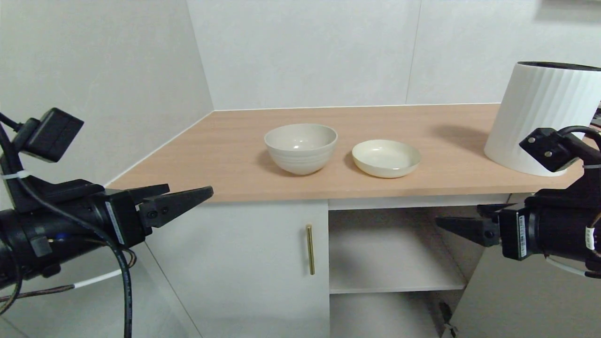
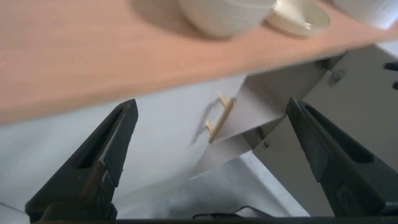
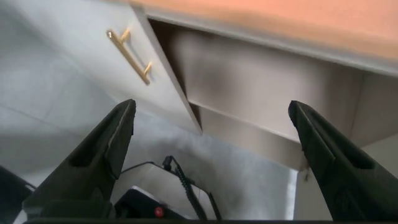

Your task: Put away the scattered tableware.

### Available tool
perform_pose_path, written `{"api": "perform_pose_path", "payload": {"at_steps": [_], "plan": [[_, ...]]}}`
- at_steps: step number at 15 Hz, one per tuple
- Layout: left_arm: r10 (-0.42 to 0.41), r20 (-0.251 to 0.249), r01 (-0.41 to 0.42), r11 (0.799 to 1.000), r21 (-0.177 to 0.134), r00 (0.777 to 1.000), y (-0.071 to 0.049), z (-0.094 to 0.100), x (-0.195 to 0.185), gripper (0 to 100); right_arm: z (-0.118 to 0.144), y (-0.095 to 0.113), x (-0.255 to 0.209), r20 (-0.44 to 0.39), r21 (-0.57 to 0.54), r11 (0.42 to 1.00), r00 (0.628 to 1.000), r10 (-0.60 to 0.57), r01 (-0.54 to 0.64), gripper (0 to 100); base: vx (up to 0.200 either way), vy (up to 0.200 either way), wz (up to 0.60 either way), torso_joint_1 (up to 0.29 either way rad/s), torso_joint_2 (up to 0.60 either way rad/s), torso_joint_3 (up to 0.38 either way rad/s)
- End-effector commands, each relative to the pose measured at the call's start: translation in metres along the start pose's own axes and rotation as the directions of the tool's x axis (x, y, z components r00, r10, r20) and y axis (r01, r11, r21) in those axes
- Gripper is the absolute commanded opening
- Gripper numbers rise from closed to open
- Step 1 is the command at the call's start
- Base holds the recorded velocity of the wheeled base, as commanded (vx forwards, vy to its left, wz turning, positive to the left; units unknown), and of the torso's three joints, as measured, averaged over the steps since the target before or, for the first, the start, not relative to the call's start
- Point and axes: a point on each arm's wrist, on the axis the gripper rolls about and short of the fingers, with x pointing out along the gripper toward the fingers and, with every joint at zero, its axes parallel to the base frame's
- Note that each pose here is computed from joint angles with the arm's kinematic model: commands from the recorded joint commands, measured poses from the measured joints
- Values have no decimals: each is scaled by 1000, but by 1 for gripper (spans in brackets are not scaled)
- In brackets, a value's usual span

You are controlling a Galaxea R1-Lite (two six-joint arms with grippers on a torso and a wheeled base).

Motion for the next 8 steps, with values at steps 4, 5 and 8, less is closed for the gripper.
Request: {"api": "perform_pose_path", "payload": {"at_steps": [4, 5, 8], "plan": [[4, -6, -4, 1000, -2, 1000, 1, -1, 2, 100, 0, 0, 0, -2, 0, 1000, 1000, 0, 0, 100, 0, 0, 0, 181, -467, -282], [4, -8, -4, 1000, -2, 1000, 1, -1, 3, 100, -1, 0, 1, -5, 0, 1000, 1000, 0, 0, 100, 0, 0, 0, 193, -481, -290], [4, -8, -4, 1000, -2, 1000, 1, -1, 3, 100, -1, 0, 3, -9, 0, 1000, 1000, -1, 1, 100, 0, 0, 0, 206, -484, -277]]}}
